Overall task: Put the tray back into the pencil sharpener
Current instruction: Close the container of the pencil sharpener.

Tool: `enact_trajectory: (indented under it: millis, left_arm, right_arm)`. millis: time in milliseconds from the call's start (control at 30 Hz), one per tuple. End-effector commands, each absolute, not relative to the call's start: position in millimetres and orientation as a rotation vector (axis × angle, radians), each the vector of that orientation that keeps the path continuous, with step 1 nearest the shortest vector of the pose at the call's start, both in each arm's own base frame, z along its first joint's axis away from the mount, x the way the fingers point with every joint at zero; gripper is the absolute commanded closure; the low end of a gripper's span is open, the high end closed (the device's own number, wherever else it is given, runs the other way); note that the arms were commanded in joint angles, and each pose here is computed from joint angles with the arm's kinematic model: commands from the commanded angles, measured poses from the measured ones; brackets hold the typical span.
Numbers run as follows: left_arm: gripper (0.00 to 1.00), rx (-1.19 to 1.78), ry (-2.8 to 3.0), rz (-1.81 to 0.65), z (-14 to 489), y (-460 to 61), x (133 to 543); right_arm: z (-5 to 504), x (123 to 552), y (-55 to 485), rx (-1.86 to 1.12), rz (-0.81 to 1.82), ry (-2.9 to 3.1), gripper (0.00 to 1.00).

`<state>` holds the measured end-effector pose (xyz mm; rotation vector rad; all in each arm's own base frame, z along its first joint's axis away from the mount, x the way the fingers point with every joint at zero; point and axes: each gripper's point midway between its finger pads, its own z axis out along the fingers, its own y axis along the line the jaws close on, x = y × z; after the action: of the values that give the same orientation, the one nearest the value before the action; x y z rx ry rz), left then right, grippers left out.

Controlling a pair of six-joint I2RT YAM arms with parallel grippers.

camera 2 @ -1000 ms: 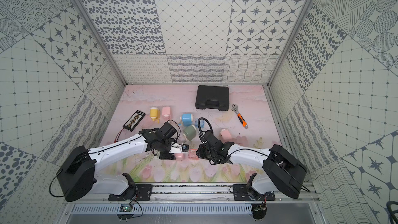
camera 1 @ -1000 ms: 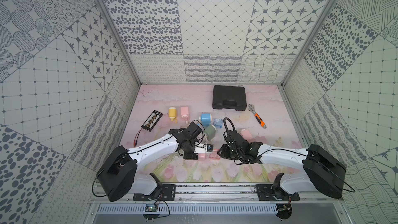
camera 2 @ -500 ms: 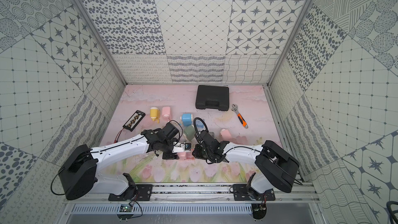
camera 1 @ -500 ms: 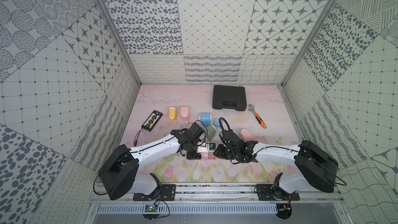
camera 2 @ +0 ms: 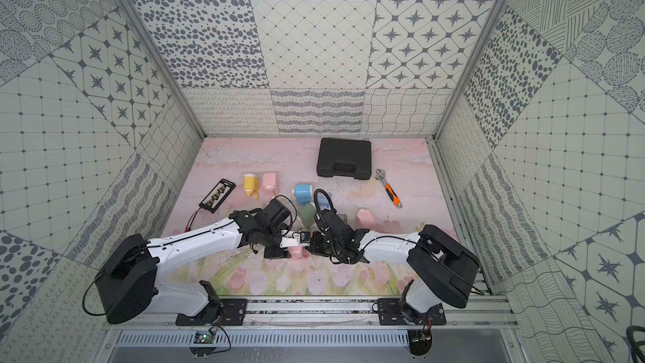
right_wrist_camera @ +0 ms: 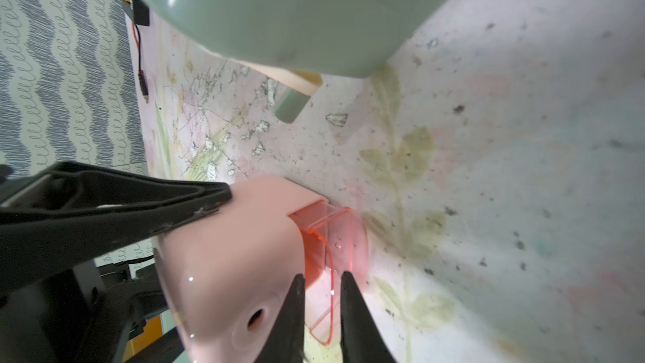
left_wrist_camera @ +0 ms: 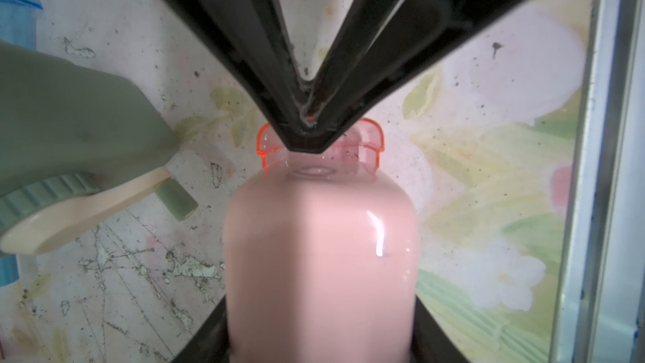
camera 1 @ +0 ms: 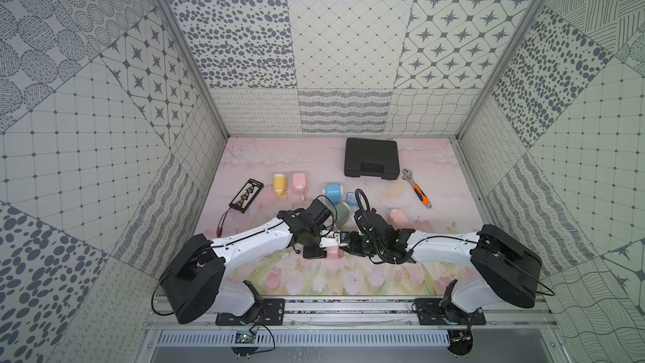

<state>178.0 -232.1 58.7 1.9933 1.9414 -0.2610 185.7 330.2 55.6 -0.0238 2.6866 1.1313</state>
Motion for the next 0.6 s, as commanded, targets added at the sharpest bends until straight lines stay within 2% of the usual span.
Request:
enact_trajectory:
  millis: [0,167,300,567]
  left_arm:
    - [0.71,1.910,1.892,-0.265,65,-250,193]
    - [0.75,1.905,1.897,-0.252,66,-248,193]
    - [0.78,1.902,1.896,-0.261,67,-249,193]
    - [0.81,1.896,1.909,-0.265,65,-248,192]
  right_arm:
    - [71,187,343,-0.017,1.271,2.600,0.76]
    - [74,193,316,0.064,1.160,2.579,0.72]
    - [59,192,290,0.091,0.960,2.645,0.77]
    - [48,186,320,-0.006,1.011,2.687,0.83]
